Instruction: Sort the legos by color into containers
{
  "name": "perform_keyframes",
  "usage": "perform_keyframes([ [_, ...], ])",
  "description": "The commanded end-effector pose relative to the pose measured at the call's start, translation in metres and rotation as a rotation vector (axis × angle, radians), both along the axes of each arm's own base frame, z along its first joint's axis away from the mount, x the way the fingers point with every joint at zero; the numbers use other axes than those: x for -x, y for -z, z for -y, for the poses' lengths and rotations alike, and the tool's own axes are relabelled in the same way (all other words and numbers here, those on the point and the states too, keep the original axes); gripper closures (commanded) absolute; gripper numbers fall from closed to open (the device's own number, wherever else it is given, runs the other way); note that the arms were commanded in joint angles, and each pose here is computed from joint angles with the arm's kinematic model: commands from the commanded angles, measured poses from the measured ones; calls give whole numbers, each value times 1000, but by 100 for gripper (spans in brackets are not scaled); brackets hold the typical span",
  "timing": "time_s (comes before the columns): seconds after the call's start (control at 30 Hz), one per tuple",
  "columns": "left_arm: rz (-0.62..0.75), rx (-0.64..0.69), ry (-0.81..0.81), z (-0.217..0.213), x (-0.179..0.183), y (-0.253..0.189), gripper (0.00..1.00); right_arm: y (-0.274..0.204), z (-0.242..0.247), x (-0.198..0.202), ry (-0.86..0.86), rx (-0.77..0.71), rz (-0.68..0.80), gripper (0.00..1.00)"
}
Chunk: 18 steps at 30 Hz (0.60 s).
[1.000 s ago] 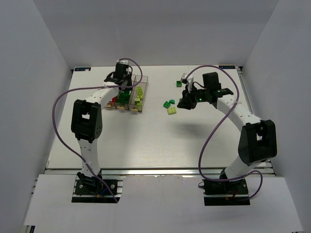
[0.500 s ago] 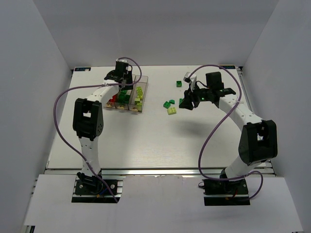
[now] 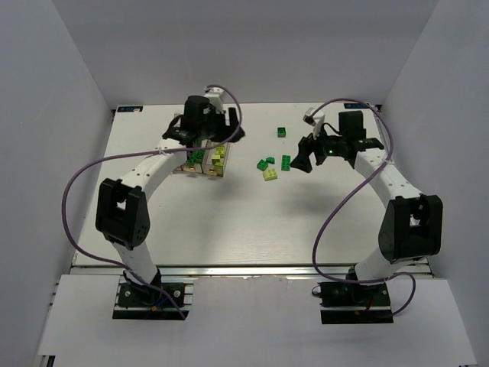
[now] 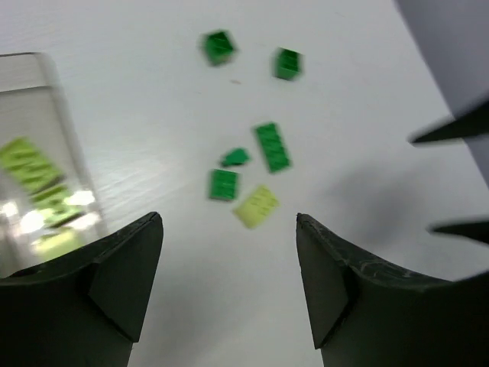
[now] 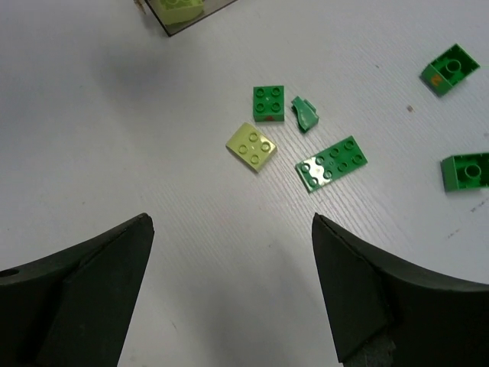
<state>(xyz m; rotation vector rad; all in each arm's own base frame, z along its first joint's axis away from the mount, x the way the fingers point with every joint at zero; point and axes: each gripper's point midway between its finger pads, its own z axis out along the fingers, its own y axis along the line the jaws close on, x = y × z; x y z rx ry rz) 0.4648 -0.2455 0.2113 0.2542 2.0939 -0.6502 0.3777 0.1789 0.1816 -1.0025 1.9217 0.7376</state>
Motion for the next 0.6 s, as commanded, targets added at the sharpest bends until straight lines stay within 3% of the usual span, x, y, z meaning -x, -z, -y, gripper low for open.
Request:
perform_keyframes([
  [0.0, 28, 85, 285, 63, 52, -12, 20, -28, 13, 4, -11, -74, 10, 12],
  [0.17, 53, 95, 445, 115, 80, -1, 19, -36, 32, 22, -63, -85, 41, 17],
  [0.57, 104, -16, 537, 177, 60, 47, 19, -33, 62, 39, 0, -118, 42, 21],
])
